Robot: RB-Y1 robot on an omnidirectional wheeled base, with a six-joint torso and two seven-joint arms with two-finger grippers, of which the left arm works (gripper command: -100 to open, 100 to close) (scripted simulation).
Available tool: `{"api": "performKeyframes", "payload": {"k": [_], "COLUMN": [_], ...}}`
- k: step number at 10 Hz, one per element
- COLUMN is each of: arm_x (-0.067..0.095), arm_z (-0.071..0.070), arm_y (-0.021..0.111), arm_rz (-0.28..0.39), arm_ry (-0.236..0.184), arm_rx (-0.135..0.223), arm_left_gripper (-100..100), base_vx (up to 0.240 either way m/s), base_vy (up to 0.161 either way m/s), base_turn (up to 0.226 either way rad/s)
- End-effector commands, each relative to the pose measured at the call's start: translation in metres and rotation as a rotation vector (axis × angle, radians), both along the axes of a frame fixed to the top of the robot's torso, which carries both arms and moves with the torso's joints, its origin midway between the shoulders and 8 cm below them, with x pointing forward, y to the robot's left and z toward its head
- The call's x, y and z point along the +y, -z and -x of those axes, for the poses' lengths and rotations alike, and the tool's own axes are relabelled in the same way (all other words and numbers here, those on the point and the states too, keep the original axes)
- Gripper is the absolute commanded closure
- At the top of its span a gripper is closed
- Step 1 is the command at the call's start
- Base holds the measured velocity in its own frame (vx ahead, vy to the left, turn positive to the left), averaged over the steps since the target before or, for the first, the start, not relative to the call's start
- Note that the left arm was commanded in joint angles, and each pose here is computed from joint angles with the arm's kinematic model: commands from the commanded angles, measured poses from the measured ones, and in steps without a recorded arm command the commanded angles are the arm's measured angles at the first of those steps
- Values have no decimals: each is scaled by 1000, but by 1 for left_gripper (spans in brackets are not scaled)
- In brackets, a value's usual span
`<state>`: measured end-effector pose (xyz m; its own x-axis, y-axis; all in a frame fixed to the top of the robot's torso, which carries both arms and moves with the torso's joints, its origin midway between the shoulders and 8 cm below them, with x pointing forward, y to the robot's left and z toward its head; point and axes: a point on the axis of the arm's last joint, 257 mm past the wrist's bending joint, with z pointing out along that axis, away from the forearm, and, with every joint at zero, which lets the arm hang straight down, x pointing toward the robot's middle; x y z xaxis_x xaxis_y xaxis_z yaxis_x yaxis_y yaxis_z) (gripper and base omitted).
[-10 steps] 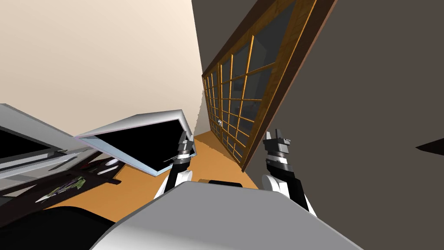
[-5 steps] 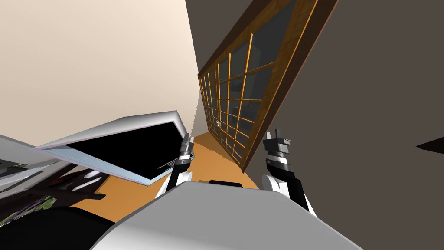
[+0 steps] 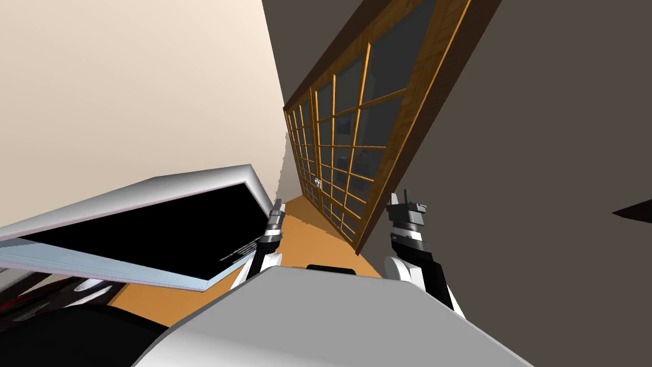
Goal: Push the door open
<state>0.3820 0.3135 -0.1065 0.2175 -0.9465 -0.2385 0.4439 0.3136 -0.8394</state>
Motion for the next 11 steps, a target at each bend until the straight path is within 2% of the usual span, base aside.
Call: {"api": "performKeyframes", "payload": {"k": [1,11], "arm_x": [1,12], "arm_z": [-2,-12], "arm_y": [10,71], "arm_rz": [-34,-258], "arm_ry": [-13,-87], "arm_rx": [17,123], "arm_left_gripper": [-100,-100], "base_vx": [72,69], "base_vy": [68,82], "base_turn": [-122,-131]}}
